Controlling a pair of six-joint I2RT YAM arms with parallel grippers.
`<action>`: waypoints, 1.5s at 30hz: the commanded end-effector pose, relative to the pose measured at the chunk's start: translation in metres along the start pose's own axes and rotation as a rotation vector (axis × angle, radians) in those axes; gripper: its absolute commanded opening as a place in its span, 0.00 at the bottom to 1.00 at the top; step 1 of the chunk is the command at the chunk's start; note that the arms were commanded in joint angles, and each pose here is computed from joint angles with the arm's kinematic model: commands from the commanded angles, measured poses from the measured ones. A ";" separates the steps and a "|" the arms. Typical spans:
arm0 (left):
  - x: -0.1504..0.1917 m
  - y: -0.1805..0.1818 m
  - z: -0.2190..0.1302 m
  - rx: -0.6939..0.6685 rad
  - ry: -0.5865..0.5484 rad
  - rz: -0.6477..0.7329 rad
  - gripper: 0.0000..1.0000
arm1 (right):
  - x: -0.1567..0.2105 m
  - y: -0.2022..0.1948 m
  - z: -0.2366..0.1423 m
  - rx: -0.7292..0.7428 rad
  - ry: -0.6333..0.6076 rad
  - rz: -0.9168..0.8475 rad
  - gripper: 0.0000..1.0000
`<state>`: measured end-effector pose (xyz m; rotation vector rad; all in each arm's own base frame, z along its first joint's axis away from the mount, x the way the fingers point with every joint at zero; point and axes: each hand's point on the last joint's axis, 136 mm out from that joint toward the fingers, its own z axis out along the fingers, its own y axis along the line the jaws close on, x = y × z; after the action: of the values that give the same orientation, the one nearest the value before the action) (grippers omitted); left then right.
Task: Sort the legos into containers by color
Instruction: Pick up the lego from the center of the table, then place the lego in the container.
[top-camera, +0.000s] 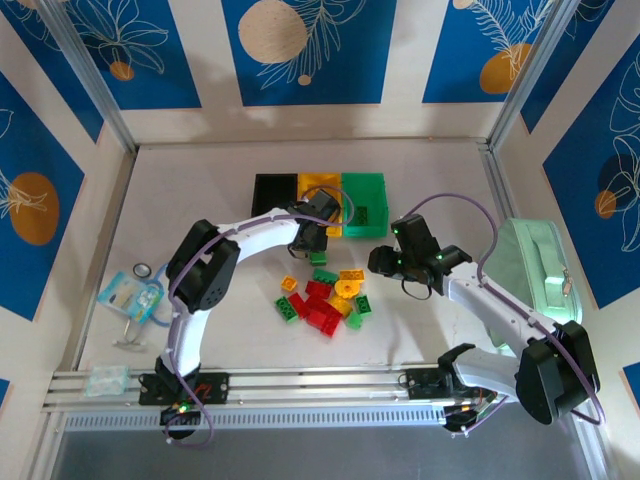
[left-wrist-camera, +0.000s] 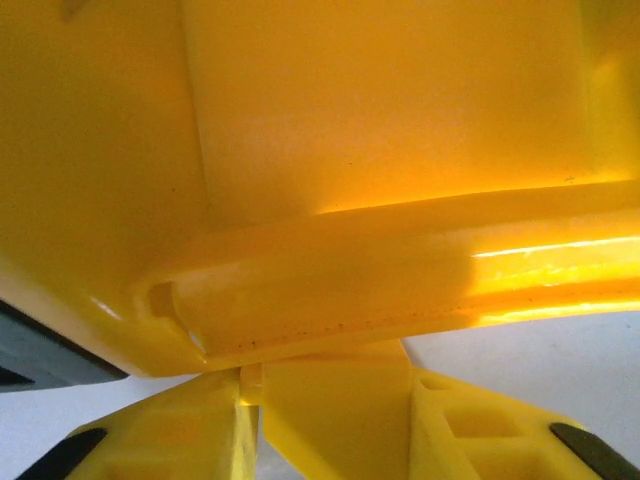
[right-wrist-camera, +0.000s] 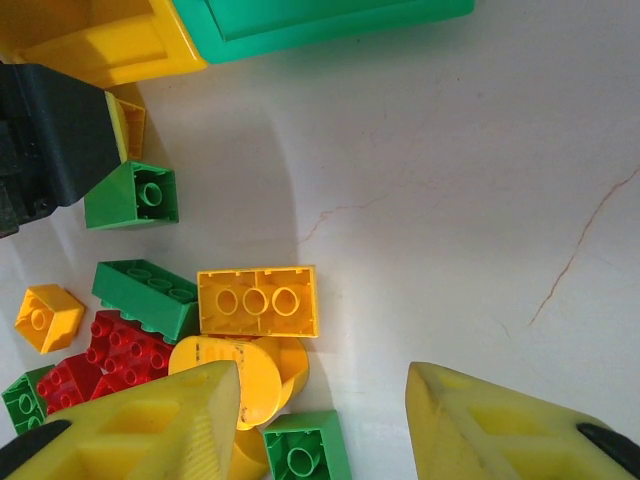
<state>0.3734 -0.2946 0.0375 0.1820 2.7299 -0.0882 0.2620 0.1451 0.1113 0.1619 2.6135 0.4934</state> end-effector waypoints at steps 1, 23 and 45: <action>0.000 0.000 -0.010 -0.007 -0.008 0.007 0.34 | -0.001 0.000 -0.003 -0.005 -0.005 0.016 0.48; -0.043 -0.002 -0.080 0.050 -0.177 0.035 0.32 | 0.002 0.005 -0.003 -0.018 0.006 0.018 0.46; -0.073 0.014 -0.104 0.069 -0.245 0.006 0.70 | 0.005 0.003 -0.012 -0.026 -0.009 0.015 0.47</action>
<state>0.4129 -0.2887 0.1462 0.2140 2.5112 -0.1558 0.2551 0.1423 0.1250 0.1772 2.5768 0.5147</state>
